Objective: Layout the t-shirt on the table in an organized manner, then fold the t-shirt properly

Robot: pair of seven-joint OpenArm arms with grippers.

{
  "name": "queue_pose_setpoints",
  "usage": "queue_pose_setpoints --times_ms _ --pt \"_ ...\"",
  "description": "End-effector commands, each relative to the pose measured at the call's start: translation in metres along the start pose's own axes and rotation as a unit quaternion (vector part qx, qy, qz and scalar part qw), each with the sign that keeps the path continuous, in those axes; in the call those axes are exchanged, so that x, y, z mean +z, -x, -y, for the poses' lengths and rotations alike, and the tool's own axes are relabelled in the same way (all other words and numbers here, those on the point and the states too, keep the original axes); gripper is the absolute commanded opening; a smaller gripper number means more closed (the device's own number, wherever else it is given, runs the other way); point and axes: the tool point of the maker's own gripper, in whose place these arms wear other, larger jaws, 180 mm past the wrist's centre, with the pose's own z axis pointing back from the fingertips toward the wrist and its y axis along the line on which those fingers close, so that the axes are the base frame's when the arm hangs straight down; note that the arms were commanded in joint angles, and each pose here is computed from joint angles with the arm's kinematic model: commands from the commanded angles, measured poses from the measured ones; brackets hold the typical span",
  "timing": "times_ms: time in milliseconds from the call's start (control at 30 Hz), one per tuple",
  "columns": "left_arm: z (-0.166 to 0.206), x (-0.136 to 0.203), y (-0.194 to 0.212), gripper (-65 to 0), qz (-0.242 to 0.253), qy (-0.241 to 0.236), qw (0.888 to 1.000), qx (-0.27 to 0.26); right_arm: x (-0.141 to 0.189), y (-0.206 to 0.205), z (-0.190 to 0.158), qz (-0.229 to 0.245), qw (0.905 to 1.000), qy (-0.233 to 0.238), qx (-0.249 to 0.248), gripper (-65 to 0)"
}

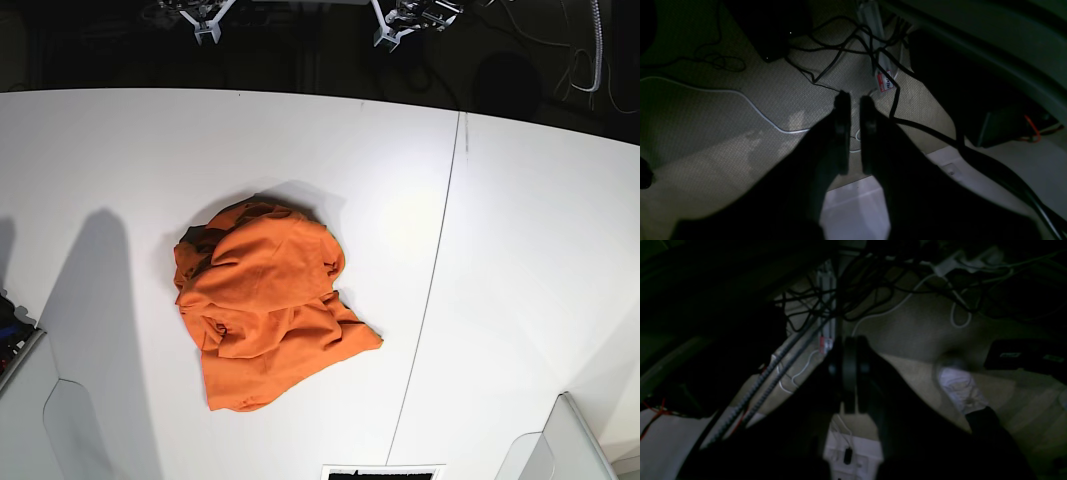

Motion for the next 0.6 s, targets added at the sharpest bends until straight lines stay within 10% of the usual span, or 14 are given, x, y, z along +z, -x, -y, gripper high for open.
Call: queue_pose_setpoints --times_ms 0,567 --pt "0.001 0.001 -0.006 -59.4 0.008 0.003 1.0 -0.002 0.001 -0.001 0.001 0.004 1.0 -0.005 0.002 -65.0" --pt "0.011 0.0 -0.002 -59.4 0.005 0.029 1.0 -0.006 0.001 0.004 0.004 0.001 1.0 -0.002 0.002 -65.0"
